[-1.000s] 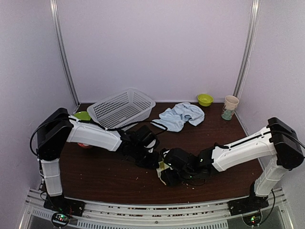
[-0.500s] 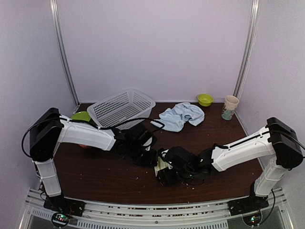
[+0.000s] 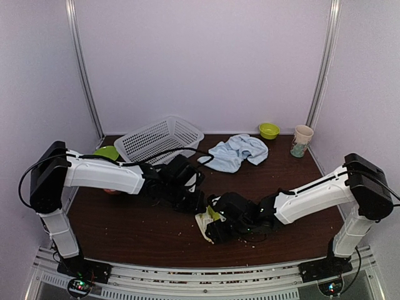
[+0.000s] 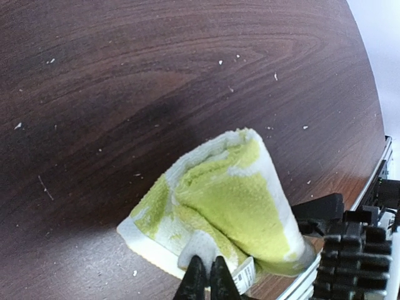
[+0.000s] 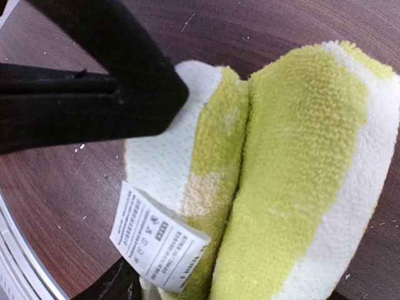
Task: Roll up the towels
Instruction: Roll the towel at the center of the board.
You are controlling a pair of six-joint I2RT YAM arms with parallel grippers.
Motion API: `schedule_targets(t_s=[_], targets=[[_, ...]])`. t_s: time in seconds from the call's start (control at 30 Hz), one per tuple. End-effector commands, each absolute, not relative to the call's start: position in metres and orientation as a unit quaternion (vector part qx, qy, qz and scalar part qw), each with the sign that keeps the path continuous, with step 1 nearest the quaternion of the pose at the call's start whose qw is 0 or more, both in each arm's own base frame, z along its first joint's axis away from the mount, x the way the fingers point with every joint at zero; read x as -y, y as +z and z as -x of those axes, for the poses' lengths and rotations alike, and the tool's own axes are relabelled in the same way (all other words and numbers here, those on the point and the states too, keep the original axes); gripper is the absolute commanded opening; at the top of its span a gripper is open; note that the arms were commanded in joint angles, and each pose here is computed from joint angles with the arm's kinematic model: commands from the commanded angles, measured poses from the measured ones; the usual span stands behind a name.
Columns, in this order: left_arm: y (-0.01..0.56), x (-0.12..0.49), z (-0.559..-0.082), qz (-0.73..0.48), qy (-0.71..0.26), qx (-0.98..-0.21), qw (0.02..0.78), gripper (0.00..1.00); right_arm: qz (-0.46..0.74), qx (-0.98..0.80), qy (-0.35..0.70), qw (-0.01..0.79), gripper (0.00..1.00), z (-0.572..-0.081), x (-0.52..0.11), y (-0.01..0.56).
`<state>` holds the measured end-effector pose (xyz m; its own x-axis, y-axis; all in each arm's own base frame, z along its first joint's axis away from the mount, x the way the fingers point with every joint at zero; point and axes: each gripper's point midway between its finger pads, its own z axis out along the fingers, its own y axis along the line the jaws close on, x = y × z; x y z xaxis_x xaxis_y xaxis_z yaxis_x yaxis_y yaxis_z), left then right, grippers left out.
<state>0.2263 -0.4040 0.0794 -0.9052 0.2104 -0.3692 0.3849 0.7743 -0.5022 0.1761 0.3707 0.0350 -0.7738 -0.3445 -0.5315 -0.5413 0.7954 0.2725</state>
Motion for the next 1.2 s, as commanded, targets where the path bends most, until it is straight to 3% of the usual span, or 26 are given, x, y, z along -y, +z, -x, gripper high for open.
schedule_targets(t_s=[0.0, 0.93, 1.17], targets=[[0.095, 0.396, -0.232, -0.157, -0.292, -0.927, 0.174, 0.02, 0.249, -0.927, 0.192, 0.206, 0.7, -0.17, -0.364, 0.019], [0.036, 0.374, -0.221, -0.163, -0.234, -0.949, 0.137, 0.01, 0.26, -0.918, 0.154, 0.258, 0.7, -0.18, -0.362, 0.054], [0.042, 0.367, -0.217, -0.171, -0.234, -0.947, 0.14, 0.23, 0.258, -0.916, 0.162, 0.259, 0.71, -0.18, -0.364, 0.057]])
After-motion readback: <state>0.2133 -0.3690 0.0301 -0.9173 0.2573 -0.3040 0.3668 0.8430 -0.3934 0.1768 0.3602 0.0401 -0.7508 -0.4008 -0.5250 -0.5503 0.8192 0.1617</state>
